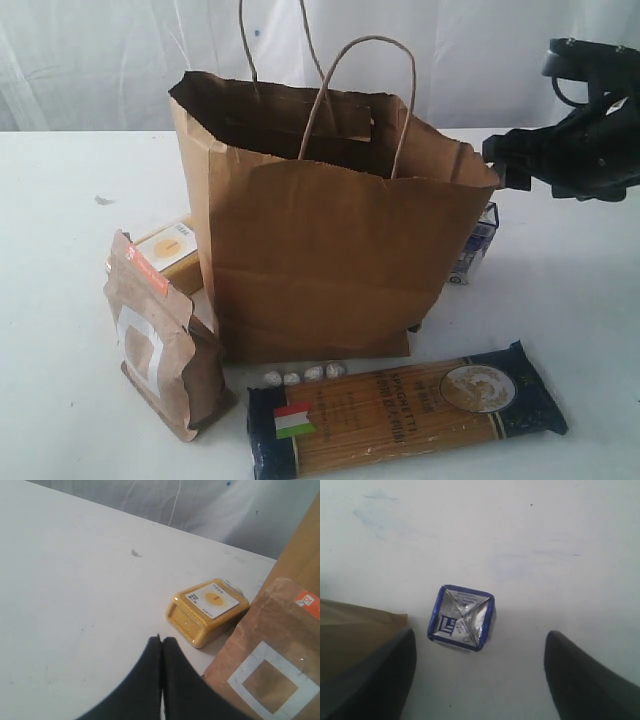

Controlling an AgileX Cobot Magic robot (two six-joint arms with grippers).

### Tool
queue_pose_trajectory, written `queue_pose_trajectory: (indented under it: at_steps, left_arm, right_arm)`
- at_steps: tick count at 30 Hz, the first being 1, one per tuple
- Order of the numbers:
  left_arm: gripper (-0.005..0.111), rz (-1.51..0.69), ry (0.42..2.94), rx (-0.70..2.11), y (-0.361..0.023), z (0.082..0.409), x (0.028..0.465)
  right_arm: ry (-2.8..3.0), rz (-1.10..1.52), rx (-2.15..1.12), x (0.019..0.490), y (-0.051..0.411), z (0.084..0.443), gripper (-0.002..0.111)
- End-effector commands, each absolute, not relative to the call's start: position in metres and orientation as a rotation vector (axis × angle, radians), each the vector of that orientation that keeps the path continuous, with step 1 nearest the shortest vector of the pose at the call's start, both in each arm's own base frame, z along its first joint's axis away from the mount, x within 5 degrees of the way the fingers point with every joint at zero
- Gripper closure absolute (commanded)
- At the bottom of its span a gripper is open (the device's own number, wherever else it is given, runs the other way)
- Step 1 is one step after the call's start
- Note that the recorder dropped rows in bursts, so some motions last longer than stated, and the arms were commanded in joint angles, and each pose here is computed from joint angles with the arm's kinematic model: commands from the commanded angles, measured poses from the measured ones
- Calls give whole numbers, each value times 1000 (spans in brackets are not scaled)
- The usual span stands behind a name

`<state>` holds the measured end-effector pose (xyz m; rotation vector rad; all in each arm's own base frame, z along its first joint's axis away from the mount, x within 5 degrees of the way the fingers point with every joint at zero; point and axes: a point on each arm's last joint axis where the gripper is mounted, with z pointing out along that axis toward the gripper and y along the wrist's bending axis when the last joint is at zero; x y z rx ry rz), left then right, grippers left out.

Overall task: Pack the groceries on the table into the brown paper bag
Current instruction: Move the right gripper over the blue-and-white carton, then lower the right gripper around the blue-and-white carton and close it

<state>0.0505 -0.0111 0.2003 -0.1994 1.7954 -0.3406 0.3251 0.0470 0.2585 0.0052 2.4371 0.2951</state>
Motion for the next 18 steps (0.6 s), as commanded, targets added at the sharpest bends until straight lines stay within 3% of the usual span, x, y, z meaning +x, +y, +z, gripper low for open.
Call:
queue_pose_trajectory:
  at_steps: [1,18]
  left_arm:
    - [106,-353,1796,-200,-12,199,51]
    - [106,-353,1796,-200,-12,199,51]
  right_arm:
    - [2418,329,46,329,47,259,41]
    - [2457,379,17,348,60,241,42]
